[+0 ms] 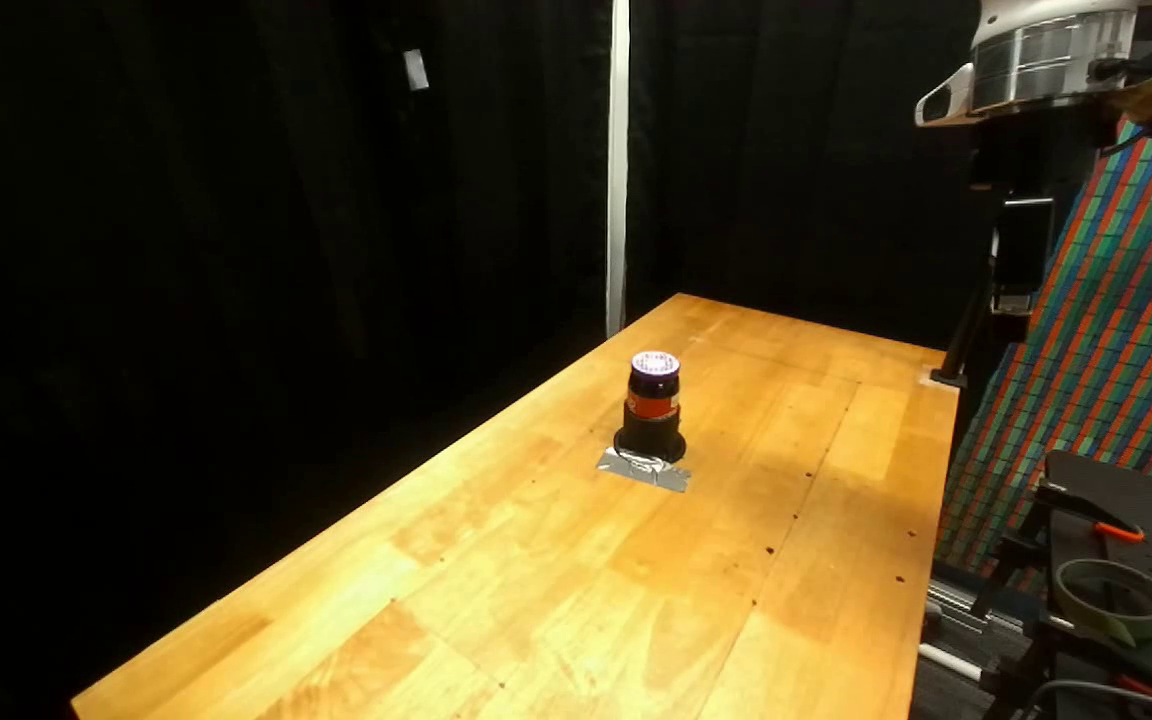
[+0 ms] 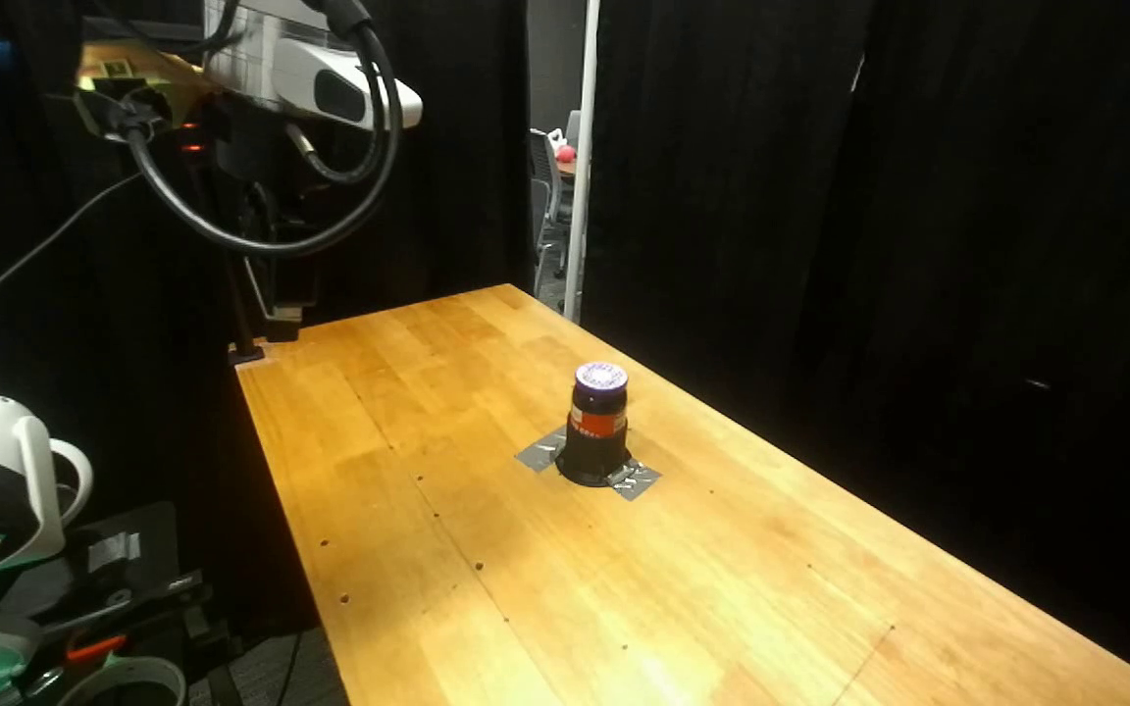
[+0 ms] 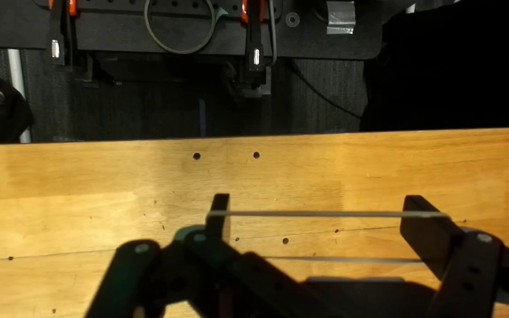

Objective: Put the rubber band around the cup

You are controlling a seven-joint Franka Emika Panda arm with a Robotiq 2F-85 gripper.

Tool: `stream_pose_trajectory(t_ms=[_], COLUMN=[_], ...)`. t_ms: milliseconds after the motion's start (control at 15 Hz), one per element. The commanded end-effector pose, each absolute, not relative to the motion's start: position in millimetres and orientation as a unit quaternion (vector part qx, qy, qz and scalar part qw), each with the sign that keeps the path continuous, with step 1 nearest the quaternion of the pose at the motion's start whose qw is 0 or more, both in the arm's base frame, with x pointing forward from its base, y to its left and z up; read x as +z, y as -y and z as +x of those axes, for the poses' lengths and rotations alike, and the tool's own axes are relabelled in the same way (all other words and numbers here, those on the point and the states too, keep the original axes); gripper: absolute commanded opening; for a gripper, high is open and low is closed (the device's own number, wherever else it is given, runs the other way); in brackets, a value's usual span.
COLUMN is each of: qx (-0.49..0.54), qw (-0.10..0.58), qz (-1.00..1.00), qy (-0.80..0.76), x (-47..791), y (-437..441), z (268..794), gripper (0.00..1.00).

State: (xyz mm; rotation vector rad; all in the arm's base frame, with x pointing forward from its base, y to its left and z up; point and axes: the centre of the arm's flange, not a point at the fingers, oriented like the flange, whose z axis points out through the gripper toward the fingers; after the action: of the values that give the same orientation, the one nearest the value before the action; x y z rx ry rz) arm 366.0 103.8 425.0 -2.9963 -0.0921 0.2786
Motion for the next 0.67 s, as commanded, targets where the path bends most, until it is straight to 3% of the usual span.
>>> stream_pose_trajectory(t_ms=[0,600], qx=[0.092,0.092], qw=[0.065,0.065], qz=[-0.993,-0.993], qy=[0.031,0.031], x=[425.0,425.0], y=[-103.8,-103.8], z=[366.0,366.1], gripper=[1.00,1.00])
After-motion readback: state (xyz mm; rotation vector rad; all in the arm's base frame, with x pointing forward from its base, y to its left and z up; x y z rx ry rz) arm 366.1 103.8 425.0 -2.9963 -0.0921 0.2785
